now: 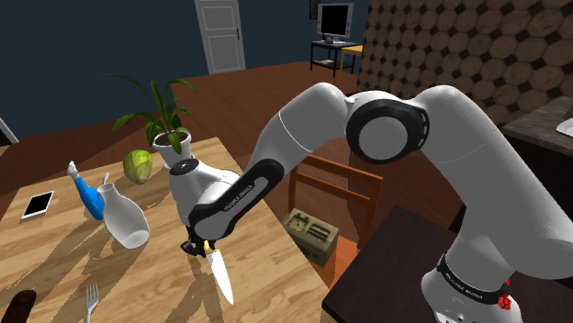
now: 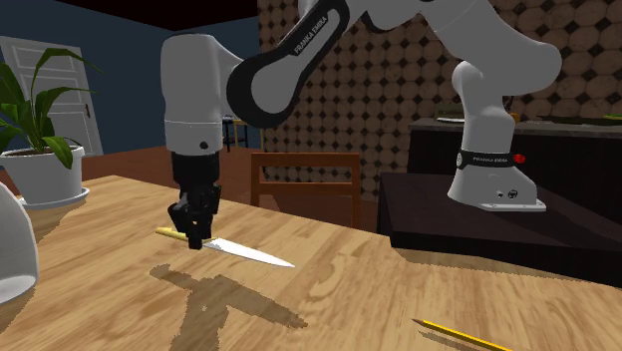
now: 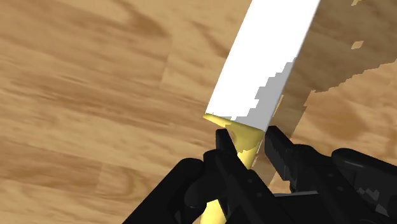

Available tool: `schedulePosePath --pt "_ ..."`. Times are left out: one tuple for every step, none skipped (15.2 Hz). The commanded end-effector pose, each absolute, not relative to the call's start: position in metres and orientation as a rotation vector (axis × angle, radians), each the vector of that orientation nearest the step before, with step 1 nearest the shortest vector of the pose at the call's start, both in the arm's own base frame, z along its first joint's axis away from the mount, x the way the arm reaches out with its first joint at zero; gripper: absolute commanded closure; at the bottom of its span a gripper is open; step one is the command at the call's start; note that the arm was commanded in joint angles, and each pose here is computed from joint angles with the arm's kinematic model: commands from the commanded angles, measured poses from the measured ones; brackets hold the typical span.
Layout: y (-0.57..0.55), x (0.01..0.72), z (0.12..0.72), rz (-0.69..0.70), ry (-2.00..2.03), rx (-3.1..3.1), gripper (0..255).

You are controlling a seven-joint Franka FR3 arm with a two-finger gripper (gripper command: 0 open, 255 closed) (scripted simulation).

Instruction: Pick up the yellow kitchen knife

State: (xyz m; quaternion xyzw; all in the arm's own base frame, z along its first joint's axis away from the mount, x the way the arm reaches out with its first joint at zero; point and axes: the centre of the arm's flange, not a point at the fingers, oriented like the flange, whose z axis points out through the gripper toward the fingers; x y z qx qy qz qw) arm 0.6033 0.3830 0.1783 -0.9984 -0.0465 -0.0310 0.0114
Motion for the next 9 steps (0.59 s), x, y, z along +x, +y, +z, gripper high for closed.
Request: schedulePosePath --pt "0.382 0.604 0.189 -0.096 -0.145 -3.114 255" --pt "0.382 0.604 0.195 -0.096 -0.145 -3.114 255" --pt "0.382 0.604 0.200 -0.096 -0.145 -3.114 255" --pt "0.382 0.604 0.205 -0.096 -0.145 -3.114 255" --pt "0.382 0.604 0.211 -0.096 -0.145 -3.114 255" --pt "0.382 0.604 0.216 -0.096 -0.145 -3.114 255" --pt "0.382 0.604 0.221 -0.096 -0.145 -3.114 255" --pt "0.382 0.604 0.222 -0.096 -0.145 -3.114 255" --pt "0.382 0.604 0.222 -0.096 -0.145 -3.114 255"
